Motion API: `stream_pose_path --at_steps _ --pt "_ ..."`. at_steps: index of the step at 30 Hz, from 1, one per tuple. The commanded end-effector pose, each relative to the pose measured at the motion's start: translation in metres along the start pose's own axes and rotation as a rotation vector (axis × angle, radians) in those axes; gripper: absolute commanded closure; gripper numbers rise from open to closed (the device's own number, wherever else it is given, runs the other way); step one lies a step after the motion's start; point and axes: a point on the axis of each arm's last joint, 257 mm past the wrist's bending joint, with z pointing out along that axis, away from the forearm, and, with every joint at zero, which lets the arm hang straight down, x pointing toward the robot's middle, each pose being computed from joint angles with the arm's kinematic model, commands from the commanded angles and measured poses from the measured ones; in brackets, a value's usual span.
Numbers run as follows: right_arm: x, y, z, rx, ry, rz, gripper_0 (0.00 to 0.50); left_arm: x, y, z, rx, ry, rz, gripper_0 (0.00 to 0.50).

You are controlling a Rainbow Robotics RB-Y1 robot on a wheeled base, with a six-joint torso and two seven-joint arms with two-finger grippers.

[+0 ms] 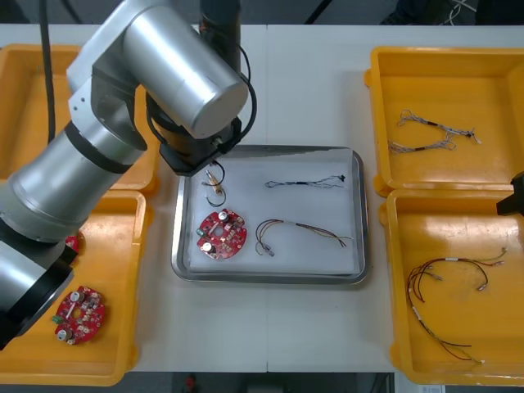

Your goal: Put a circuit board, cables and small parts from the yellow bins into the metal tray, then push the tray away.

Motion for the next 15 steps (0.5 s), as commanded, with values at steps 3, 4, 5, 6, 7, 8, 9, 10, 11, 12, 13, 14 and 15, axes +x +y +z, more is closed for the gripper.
stream_pose_path --at_steps 3,4,5,6,7,8,9,10,11,12,13,14,15 --pt "-0.007 -0.014 -0.013 0.028 -0.028 -0.001 0.000 0.033 -0.013 0.025 0.007 0.016 0.086 0.500" --pt "-0.007 -0.014 -0.013 0.028 -0.028 -0.001 0.000 0.036 -0.014 0.029 0.007 0.014 0.092 0.500" --pt "-0.007 -0.014 -0.013 0.028 -0.028 -0.001 0.000 0.037 -0.016 0.030 0.011 0.013 0.096 0.500" --pt "-0.007 -0.014 -0.013 0.028 -0.028 -0.001 0.000 0.039 -0.019 0.032 0.019 0.007 0.102 0.500" --pt "-0.007 -0.014 -0.013 0.028 -0.028 -0.001 0.000 0.040 -0.019 0.033 0.019 0.006 0.103 0.500" --pt "-0.007 -0.014 -0.013 0.028 -0.028 -0.001 0.000 0.043 -0.020 0.036 0.021 0.008 0.109 0.500" --pt "-0.007 -0.014 -0.013 0.028 -0.028 -0.001 0.000 0.045 -0.021 0.038 0.024 0.007 0.112 0.500" --pt "-0.007 -0.014 -0.013 0.028 -0.028 -0.001 0.000 0.047 -0.023 0.041 0.028 0.009 0.115 0.500" --pt "-0.007 -0.014 -0.013 0.028 -0.028 -0.001 0.000 0.048 -0.024 0.042 0.031 0.009 0.118 0.500" --pt "-0.007 -0.014 -0.013 0.028 -0.028 -0.001 0.000 0.049 -0.025 0.045 0.034 0.004 0.122 0.500" --pt "-0.007 -0.014 -0.013 0.028 -0.028 -0.001 0.000 0.049 -0.026 0.049 0.036 -0.005 0.131 0.500" --pt "-0.007 -0.014 -0.013 0.028 -0.028 -0.001 0.000 0.049 -0.026 0.050 0.037 -0.010 0.135 0.500" --pt "-0.007 -0.014 -0.013 0.028 -0.028 -0.001 0.000 0.051 -0.026 0.053 0.037 -0.016 0.140 0.500"
